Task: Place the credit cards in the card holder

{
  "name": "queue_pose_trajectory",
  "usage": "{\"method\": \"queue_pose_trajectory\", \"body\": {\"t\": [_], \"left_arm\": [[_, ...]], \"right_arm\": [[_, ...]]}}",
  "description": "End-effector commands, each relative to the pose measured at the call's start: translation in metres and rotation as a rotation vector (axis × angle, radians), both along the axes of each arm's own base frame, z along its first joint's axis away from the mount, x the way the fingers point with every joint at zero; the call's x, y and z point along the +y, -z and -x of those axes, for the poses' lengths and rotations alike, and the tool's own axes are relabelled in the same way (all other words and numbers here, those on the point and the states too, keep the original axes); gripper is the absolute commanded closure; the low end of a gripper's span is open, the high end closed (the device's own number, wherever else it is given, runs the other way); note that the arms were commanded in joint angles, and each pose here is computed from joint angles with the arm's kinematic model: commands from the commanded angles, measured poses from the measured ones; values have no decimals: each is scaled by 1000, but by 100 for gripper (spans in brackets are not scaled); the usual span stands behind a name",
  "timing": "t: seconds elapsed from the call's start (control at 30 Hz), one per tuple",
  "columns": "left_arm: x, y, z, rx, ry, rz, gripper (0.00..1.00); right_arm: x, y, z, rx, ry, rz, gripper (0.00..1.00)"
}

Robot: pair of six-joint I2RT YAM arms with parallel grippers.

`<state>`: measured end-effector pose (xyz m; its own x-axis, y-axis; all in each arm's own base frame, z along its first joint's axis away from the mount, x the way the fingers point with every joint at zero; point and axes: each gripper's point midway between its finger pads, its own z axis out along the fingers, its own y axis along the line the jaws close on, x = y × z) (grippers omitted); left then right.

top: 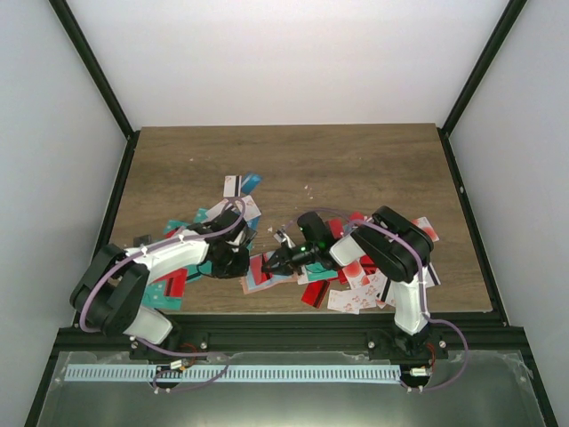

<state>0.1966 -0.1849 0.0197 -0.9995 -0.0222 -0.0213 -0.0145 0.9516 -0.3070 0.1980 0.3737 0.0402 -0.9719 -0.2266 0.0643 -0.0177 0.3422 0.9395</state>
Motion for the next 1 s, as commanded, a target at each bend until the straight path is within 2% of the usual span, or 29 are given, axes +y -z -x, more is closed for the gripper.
{"method": "queue_pose_trajectory", "body": {"t": [0.0,0.27,0.57,0.97], "left_arm": [[14,20,17,40,-13,-66,92],[6,16,21,39,-18,-12,91],[11,-8,18,-17,-45,-7,80],[-10,-12,5,-55,-22,86,78]], "right_arm": [[0,22,14,42,-2,63,99],[-1,35,17,41,14,127,99],[-9,43,15,-9,19,223,98],[-6,34,20,-19,-10,198,91]]}}
